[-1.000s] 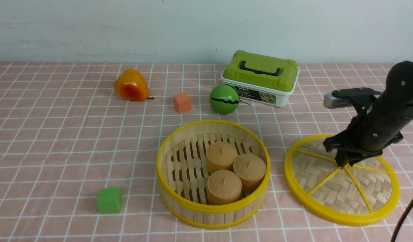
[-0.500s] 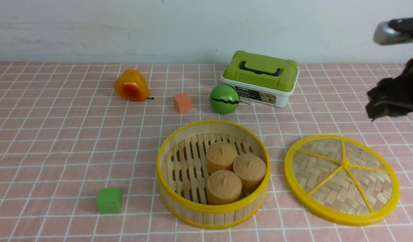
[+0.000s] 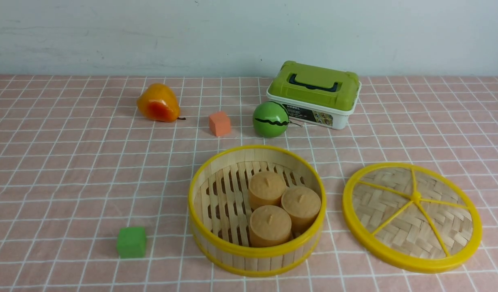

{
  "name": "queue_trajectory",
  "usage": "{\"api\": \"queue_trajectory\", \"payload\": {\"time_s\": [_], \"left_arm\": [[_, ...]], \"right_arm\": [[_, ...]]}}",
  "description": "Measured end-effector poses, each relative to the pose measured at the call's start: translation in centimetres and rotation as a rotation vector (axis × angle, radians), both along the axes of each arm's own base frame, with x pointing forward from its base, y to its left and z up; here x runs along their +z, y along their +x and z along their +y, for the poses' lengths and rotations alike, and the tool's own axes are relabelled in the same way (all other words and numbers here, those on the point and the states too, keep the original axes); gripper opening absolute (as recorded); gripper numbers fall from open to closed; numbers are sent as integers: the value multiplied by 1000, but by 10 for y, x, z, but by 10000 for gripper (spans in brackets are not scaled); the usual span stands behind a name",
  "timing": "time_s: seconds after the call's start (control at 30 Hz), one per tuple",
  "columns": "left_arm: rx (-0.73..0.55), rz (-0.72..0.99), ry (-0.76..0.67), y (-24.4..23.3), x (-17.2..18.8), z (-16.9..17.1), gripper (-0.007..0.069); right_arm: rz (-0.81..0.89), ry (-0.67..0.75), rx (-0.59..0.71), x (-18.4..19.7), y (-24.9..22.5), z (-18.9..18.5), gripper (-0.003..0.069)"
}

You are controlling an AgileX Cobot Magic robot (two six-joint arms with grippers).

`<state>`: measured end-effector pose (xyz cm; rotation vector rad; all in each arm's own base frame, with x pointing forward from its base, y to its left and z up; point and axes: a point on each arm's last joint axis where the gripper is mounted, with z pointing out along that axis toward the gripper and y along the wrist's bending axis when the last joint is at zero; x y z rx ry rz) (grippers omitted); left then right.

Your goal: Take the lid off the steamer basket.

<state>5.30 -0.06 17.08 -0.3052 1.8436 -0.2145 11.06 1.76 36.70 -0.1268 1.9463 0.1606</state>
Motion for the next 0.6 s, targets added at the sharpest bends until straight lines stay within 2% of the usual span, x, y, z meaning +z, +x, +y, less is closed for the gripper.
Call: {"api": "queue_trajectory", "payload": {"time_s": [0.2,0.6], "left_arm": [[0,0,0,0,0,0,239],[0,0,0,0,0,0,239]], "right_arm": [[-67,5,-2,1,-18,-1,-21],[-75,5,-2,2,-20,-2,-10]]}}
